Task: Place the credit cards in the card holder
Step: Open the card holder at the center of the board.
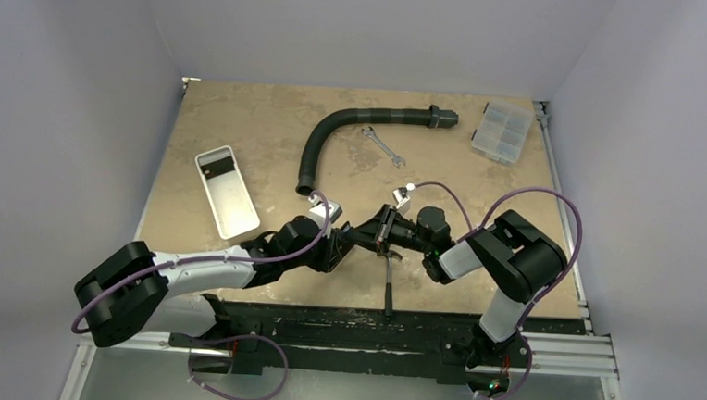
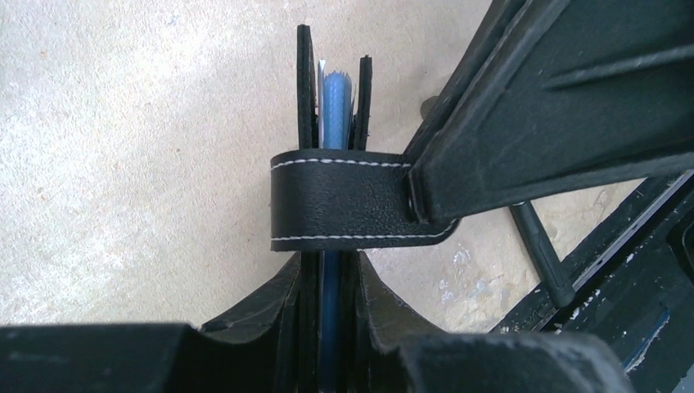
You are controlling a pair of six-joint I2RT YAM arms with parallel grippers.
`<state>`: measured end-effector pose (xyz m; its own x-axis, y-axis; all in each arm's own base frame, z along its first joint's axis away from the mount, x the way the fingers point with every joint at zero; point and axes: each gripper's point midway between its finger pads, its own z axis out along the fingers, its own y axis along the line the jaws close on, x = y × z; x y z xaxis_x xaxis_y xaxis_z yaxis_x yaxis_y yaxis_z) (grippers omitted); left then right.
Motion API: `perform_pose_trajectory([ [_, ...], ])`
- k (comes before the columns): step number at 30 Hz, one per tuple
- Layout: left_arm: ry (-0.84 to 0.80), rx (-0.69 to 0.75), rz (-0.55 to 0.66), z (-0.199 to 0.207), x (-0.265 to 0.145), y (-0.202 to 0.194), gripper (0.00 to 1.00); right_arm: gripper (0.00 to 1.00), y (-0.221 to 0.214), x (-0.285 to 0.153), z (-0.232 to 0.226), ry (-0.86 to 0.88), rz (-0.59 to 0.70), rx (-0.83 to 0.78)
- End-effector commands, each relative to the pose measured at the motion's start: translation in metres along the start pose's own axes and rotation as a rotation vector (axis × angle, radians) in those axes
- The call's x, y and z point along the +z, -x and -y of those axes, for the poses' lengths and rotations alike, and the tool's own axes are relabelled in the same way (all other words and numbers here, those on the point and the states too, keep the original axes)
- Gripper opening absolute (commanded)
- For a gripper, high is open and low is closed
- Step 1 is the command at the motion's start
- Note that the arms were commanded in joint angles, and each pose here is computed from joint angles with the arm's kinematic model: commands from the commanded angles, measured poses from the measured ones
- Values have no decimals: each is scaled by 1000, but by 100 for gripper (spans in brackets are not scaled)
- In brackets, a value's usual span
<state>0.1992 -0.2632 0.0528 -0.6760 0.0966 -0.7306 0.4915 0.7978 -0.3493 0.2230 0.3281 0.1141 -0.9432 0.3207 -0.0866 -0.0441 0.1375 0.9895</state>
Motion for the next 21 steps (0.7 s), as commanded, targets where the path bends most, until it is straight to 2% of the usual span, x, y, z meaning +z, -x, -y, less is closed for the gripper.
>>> perform_pose_trajectory([
  [1, -13, 22, 54, 7, 2, 17, 0, 6, 7, 4, -32, 94, 6, -53],
  [2, -2, 25, 55, 5, 2, 18, 0, 0, 8, 5, -30, 84, 6, -51],
  [7, 95, 49, 53, -7, 3, 28, 2, 0, 11, 12, -22, 53, -10, -51],
  [8, 132, 53, 51, -13, 2, 31, 9, 0, 12, 15, -22, 46, -13, -56],
  [11, 201, 47, 50, -22, -6, 38, 48, 0, 16, 22, -21, 18, -28, -81],
  [14, 189, 18, 59, -15, -19, 46, 67, 0, 18, 26, -11, -61, -47, -131],
  [16, 170, -7, 66, -9, -28, 52, 71, 0, 18, 23, -4, -127, -55, -144],
  [21, 138, -64, 107, -2, -44, 62, 72, 0, 22, 12, 6, -272, -52, -241],
])
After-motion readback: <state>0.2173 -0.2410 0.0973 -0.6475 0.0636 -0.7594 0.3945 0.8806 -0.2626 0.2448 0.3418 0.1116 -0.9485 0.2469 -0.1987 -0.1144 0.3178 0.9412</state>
